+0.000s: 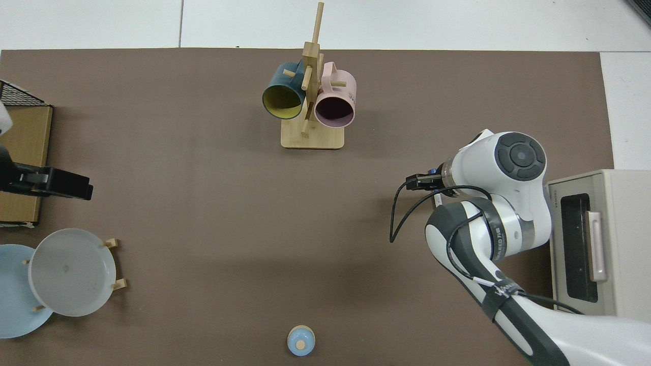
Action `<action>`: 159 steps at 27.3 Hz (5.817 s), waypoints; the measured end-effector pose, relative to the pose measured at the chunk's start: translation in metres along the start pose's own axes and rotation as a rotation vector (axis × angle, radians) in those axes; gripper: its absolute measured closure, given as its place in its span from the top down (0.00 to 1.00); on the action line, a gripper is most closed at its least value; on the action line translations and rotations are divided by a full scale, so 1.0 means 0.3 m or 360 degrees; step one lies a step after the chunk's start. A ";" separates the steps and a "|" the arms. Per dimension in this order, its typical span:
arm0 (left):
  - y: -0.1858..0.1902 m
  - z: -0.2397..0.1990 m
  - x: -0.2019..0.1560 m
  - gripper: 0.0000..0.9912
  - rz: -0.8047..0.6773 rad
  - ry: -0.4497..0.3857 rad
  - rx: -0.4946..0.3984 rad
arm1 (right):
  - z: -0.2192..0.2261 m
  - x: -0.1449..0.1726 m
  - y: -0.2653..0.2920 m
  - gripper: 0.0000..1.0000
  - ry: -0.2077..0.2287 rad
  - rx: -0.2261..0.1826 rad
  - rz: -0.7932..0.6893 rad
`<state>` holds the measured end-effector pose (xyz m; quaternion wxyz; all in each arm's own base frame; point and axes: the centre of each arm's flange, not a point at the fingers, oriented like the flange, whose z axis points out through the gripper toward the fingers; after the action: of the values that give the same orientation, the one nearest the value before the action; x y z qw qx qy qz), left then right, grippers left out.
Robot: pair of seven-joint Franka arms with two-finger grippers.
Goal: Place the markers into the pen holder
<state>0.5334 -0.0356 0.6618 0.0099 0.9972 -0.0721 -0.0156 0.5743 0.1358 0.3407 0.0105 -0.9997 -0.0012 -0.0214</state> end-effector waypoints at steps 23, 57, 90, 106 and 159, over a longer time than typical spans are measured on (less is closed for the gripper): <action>0.008 0.020 -0.050 1.00 0.0003 -0.0027 -0.0004 | 0.159 0.023 0.098 0.63 0.0016 -0.0025 -0.0028; 0.041 0.021 -0.050 1.00 0.0030 -0.0028 -0.0003 | -0.201 0.003 0.078 0.16 0.0034 -0.0067 -0.0034; 0.073 0.020 -0.012 0.96 0.0996 0.0108 0.0012 | -0.832 -0.308 -0.460 0.16 -0.0034 0.0283 0.1311; 0.299 0.154 0.003 0.99 0.1598 0.0126 -0.0115 | -0.652 -0.342 -0.828 0.16 -0.0141 0.0435 0.1982; 0.739 0.389 -0.077 0.16 0.1762 0.0162 -0.0225 | -0.602 -0.259 -0.869 0.25 -0.0156 0.0495 0.2151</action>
<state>0.4749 -0.2538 0.5508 0.0868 0.8070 -0.5831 0.0354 0.4883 0.3923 0.5234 0.1646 -0.7679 0.6180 0.0356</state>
